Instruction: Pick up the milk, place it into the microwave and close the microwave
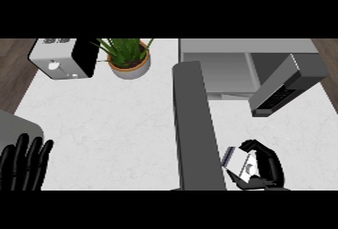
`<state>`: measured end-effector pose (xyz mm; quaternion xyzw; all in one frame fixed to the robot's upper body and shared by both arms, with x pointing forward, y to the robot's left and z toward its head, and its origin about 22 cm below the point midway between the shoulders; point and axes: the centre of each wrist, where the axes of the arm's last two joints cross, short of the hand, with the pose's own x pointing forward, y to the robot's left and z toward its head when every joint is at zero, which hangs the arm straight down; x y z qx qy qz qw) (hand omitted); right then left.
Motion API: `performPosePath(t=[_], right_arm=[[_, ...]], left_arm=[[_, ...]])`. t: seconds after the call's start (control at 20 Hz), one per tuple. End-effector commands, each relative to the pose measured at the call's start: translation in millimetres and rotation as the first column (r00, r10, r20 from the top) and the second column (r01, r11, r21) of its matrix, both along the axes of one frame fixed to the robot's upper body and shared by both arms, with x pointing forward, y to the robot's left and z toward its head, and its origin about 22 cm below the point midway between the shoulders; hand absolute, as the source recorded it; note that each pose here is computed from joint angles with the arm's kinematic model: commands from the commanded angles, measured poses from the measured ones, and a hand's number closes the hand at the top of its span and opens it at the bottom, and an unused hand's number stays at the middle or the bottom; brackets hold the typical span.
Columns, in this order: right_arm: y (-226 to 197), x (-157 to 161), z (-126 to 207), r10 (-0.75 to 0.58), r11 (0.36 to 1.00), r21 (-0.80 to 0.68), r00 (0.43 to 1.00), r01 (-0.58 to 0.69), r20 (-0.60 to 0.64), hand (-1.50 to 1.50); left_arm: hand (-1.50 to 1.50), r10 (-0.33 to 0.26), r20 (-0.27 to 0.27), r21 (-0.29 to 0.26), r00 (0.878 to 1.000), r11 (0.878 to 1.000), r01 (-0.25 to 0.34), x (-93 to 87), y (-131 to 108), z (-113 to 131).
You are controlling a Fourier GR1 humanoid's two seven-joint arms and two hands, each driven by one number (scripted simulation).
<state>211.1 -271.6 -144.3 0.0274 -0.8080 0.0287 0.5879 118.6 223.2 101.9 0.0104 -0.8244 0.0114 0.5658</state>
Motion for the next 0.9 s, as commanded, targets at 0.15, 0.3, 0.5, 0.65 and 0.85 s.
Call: performPosePath(t=[0.15,0.3,0.5,0.65,0.85], right_arm=[[37.1,47.4,41.0,0.004,1.0,-0.007,0.997,-0.003,0.082,1.5],[54.6,46.7,51.1,0.003,0.998,-0.059,0.994,0.003,0.109,1.5],[83.1,86.4,80.8,-0.034,0.988,-0.148,0.996,0.046,0.084,1.5],[82.6,119.0,97.0,-0.088,0.976,-0.196,0.995,0.095,0.043,1.5],[74.4,148.0,103.9,-0.139,0.956,-0.26,0.99,0.138,0.013,1.5]], left_arm=[[-1.5,-0.002,0.002,-0.005,1.0,1.0,0.002,-0.7,4.5,-0.6],[-1.5,0.009,-0.014,0.006,1.0,1.0,-0.009,-2.8,18.9,-6.9],[-1.5,-0.012,-0.038,-0.013,0.999,1.0,0.011,-13.3,18.0,-12.3],[-1.5,-0.004,-0.016,0.016,1.0,1.0,0.005,6.0,24.0,-1.3],[-1.5,-0.014,-0.022,0.018,1.0,1.0,0.014,2.1,30.3,-5.5]])
